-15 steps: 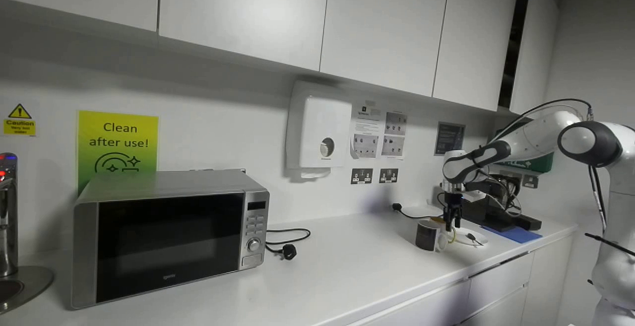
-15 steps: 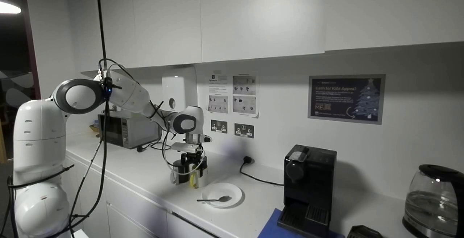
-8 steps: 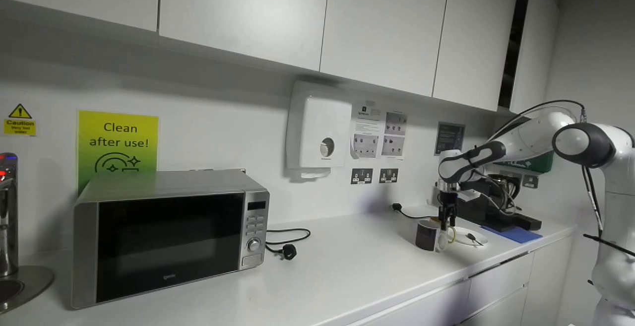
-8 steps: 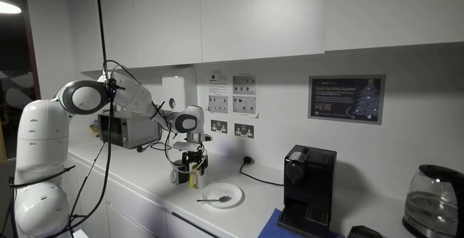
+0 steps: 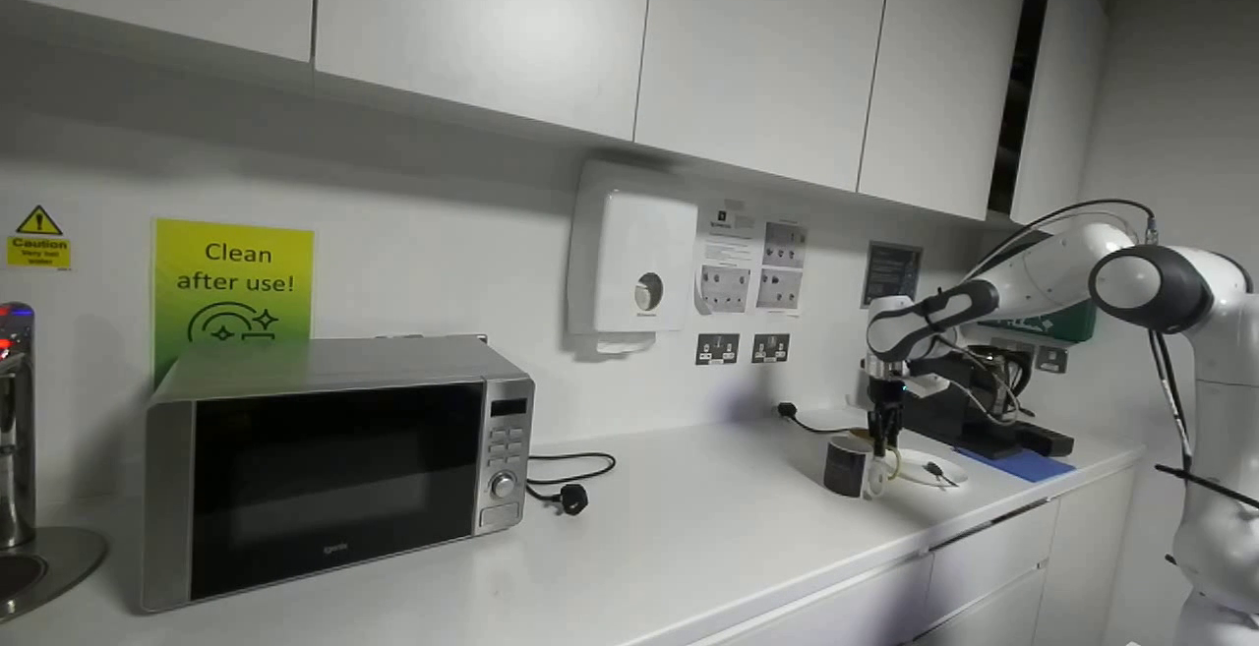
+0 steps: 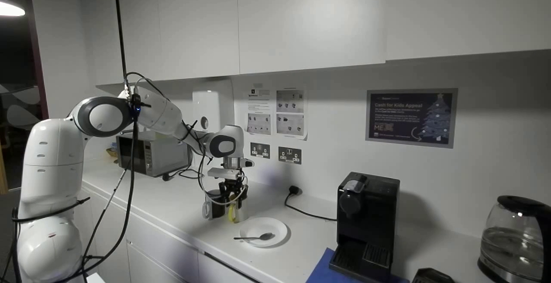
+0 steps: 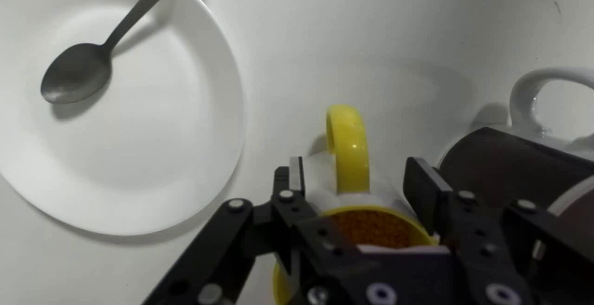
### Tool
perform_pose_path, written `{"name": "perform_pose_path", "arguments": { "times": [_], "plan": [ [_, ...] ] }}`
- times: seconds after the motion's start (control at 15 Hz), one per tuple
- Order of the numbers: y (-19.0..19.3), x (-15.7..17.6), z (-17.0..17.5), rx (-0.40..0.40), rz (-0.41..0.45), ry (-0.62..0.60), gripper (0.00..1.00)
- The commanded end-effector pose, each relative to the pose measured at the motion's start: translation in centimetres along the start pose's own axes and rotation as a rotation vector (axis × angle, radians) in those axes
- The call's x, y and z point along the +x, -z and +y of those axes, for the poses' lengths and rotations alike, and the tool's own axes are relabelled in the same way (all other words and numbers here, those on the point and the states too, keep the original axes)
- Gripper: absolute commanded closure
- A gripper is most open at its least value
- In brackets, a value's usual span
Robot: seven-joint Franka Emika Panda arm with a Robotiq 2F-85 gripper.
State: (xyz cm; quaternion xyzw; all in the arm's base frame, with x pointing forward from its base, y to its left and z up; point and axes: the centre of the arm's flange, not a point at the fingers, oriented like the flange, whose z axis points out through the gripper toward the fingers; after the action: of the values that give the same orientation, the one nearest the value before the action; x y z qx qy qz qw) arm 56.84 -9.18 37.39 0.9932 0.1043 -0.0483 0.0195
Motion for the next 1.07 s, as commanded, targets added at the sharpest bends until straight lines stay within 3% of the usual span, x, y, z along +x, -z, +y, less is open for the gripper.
{"name": "perform_pose_path", "arguments": {
  "times": [0.0,0.27,0.6,1.0],
  "plan": [
    [0.7,0.6,0.7,-0.004,-0.017,-0.011,0.71],
    [0.6,0.5,0.8,-0.008,-0.021,-0.010,1.00],
    [0.8,0.4,0.7,-0.027,-0.027,-0.014,0.96],
    [2.7,-1.4,-0.1,-0.160,-0.080,-0.041,0.96]
  ]
}}
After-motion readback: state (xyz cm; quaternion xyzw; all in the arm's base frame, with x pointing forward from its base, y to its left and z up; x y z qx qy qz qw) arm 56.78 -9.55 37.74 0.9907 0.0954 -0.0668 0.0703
